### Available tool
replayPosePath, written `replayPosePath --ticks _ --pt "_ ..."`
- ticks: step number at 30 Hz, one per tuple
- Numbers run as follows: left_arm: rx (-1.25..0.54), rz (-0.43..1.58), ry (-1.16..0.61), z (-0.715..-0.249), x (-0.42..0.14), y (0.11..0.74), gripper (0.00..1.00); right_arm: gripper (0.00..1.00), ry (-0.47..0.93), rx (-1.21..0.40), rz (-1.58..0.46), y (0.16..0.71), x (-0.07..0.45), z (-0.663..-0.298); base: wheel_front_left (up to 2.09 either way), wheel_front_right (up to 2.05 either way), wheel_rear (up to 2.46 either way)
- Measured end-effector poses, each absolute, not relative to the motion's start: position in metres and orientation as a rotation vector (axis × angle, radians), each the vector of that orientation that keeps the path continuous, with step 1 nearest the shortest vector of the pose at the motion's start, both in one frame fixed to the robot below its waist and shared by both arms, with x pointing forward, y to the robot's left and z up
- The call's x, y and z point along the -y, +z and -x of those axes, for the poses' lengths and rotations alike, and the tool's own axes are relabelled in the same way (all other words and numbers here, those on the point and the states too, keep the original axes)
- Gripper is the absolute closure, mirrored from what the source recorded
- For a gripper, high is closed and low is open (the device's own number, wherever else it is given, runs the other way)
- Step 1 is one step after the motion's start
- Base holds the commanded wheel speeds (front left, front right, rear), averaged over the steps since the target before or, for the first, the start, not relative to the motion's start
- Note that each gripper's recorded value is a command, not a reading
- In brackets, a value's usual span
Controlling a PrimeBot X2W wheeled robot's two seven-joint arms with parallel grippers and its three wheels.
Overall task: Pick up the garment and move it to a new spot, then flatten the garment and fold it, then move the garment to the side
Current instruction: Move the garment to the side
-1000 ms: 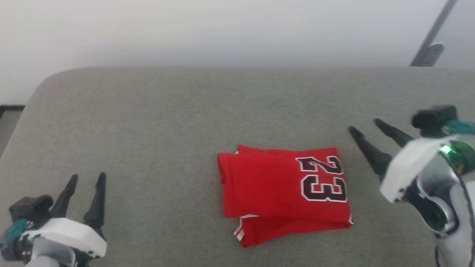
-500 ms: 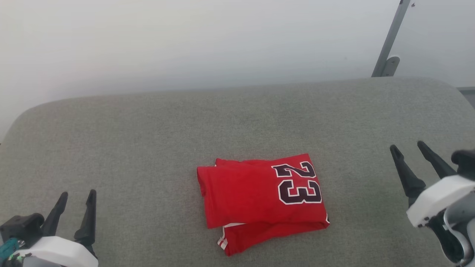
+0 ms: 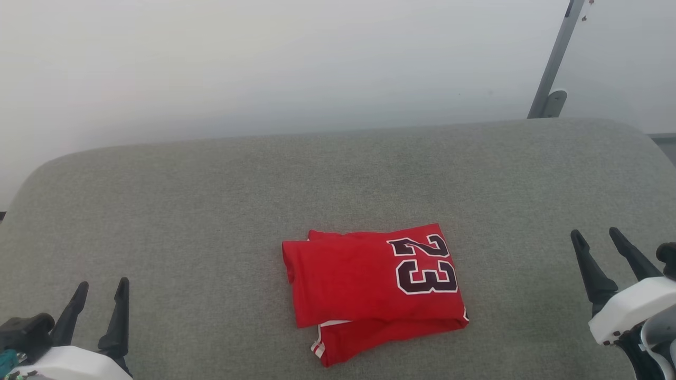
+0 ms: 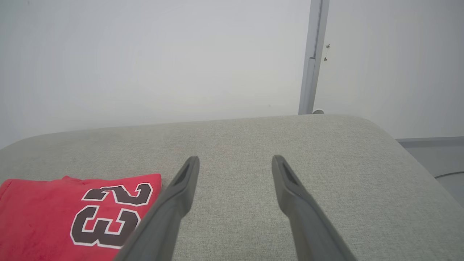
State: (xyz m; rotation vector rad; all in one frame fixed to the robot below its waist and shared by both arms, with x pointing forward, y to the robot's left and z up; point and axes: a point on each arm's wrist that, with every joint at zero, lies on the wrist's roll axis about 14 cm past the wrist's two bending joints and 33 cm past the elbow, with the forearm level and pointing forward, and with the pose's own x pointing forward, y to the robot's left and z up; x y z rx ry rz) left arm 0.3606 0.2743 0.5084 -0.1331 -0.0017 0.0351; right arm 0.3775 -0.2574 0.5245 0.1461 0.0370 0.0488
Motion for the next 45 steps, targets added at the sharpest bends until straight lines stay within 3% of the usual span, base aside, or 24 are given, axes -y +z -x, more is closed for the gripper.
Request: replayPosePath --ticks 11,18,27,45 --pt "0.003 0.138 0.048 -0.356 -0.277 0.507 0.00 0.00 0.054 -0.042 -0.155 0.522 0.257 -0.378 0.00 0.00 0.00" --pt "0.003 0.144 0.058 -0.350 -0.280 0.506 0.00 0.00 0.134 -0.117 -0.156 0.512 0.230 -0.384 0.00 0.00 0.00" --pt "-0.023 0.164 0.098 -0.333 -0.288 0.495 0.00 0.00 0.339 -0.379 -0.152 0.482 0.164 -0.396 0.00 0.00 0.00" --pt "-0.104 0.193 0.158 -0.337 -0.299 0.466 0.00 0.00 0.499 -0.871 0.027 0.411 0.119 -0.423 0.00 0.00 0.00"
